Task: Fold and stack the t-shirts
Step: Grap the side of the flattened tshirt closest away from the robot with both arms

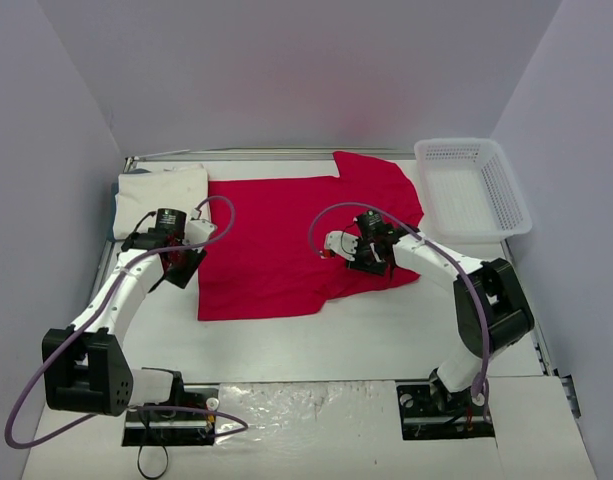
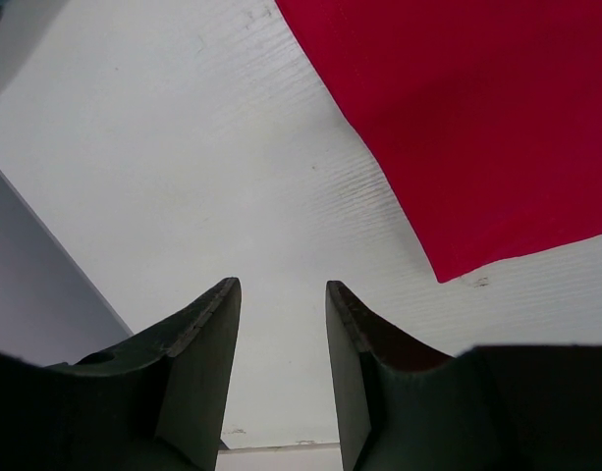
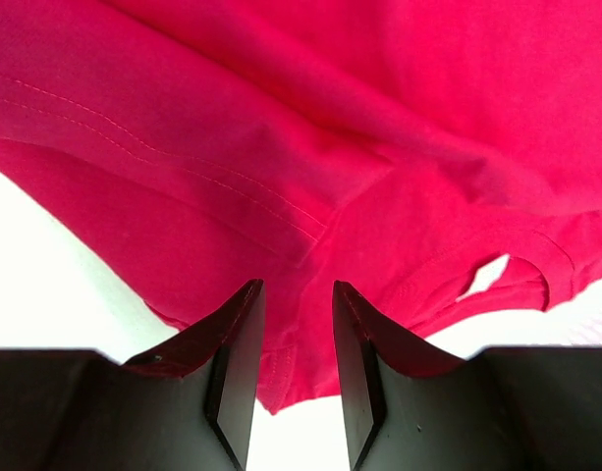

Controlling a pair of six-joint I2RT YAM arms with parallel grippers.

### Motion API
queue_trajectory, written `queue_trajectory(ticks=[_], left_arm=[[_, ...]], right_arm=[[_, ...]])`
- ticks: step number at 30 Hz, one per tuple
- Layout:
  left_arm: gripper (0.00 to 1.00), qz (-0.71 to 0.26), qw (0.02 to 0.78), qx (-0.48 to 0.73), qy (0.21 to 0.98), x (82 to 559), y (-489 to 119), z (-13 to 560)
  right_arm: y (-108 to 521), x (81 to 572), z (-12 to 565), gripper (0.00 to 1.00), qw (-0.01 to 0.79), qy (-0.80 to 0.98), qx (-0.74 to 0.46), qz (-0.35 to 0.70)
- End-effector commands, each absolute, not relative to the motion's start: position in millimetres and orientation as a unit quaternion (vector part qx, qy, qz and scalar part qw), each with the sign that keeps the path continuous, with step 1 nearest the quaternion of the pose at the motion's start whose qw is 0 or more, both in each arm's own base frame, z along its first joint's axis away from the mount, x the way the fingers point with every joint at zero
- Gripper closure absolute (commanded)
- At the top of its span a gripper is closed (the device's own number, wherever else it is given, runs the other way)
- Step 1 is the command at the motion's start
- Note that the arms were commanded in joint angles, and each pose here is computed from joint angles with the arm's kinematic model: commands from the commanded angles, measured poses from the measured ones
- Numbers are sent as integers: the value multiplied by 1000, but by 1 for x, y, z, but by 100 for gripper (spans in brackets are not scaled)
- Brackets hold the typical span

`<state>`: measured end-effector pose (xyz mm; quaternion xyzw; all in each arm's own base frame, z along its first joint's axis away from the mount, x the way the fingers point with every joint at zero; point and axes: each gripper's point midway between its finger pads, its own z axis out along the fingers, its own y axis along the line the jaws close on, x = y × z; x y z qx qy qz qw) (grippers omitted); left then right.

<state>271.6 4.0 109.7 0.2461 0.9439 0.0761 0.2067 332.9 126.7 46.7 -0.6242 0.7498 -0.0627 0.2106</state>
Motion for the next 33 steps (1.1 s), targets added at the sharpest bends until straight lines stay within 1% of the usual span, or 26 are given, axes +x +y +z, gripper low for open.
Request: queue_trajectory(ticks=[1,15,25,33], left_arm=[[61,88,212,240,943,273,9,113],[61,90,202,241,945,273,10,109],[61,87,204,241,945,272,9,109],[61,85,204,241,945,272,9,109]], right_arm=[[127,324,32,69,186,747,-637,-47],[134,322,2,69,152,752,-641,-22],[139,338,11,70,169,757,-630,-28],[139,342,16,71,173,759,-627,-34]])
